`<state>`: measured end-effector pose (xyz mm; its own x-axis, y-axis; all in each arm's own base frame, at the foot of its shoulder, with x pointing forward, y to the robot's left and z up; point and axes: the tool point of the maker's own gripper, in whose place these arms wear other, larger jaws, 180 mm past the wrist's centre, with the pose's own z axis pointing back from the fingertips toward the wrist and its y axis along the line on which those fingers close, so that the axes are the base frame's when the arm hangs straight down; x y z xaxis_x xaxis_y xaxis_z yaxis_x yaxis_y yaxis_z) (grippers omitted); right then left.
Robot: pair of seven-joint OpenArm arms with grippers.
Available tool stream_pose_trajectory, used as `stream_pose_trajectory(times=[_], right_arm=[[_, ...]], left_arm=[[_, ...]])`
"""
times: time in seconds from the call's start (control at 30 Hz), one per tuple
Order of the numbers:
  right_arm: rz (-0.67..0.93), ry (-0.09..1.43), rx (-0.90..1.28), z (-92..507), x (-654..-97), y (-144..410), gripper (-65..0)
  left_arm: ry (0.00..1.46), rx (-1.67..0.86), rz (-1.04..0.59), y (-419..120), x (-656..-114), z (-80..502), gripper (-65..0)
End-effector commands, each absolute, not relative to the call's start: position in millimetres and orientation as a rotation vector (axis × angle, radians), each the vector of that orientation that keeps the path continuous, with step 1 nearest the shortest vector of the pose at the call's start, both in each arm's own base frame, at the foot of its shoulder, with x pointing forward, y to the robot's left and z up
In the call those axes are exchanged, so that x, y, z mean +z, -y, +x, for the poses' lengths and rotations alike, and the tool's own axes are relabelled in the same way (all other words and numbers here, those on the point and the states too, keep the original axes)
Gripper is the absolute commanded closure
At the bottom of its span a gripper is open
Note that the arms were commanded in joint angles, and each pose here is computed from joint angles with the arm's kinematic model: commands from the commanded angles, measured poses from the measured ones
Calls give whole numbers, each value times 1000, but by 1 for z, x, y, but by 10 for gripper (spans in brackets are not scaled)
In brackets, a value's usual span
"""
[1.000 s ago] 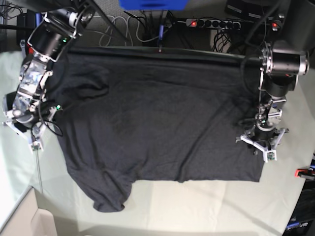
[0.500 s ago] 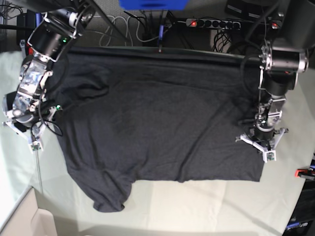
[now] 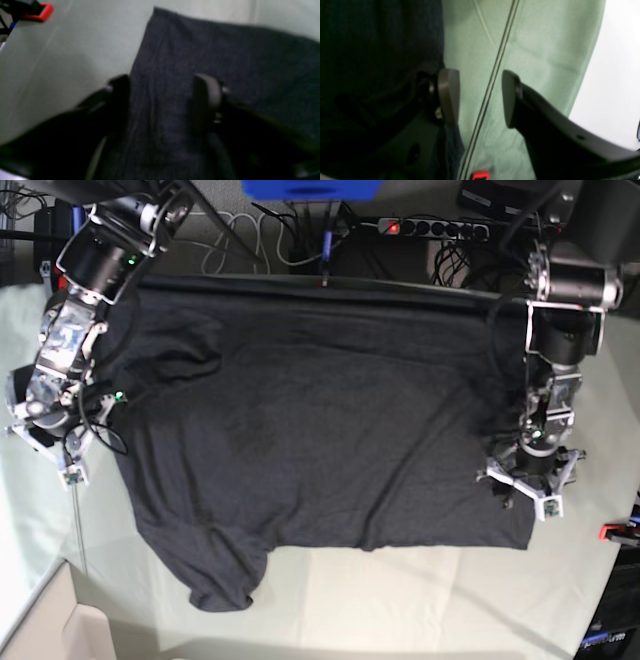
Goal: Layout the t-shirt on the table in an organized manner, then fold the t-shirt properly
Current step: 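Grasp the shirt sides midway with both grippers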
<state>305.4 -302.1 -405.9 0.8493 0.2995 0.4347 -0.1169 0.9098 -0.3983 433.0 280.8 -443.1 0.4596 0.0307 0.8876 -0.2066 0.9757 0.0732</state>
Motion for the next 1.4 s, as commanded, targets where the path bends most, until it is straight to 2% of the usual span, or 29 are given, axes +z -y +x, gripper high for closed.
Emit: stream_pose_trajectory(times=[0.0, 0.07, 0.37, 0.73, 1.17, 1.2, 1.27, 1.37], right_arm=[[-393, 563, 220, 318, -390, 308, -280], [-392, 563, 219, 318, -390, 307, -280], [-392, 563, 219, 318, -390, 307, -280], [-391, 558, 222, 316, -392, 307, -280], [-394, 566, 221, 319, -389, 307, -280], [-394, 567, 220, 320, -389, 307, -280], [-393, 587, 221, 328, -383, 305, -280], [-384, 596, 220, 331, -382, 300, -281]], left_arm=[[1145, 150, 207, -295, -421, 446, -457], [1143, 156, 218, -302, -420, 444, -478], [1088, 254, 211, -323, -440, 422, -477], [1073, 248, 171, -300, -449, 424, -480], [1025, 260, 178, -301, -466, 411, -475], [1020, 260, 178, -301, -468, 409, -470], [1016, 259, 179, -301, -470, 407, -414], [1016, 259, 179, -301, -470, 407, -257]])
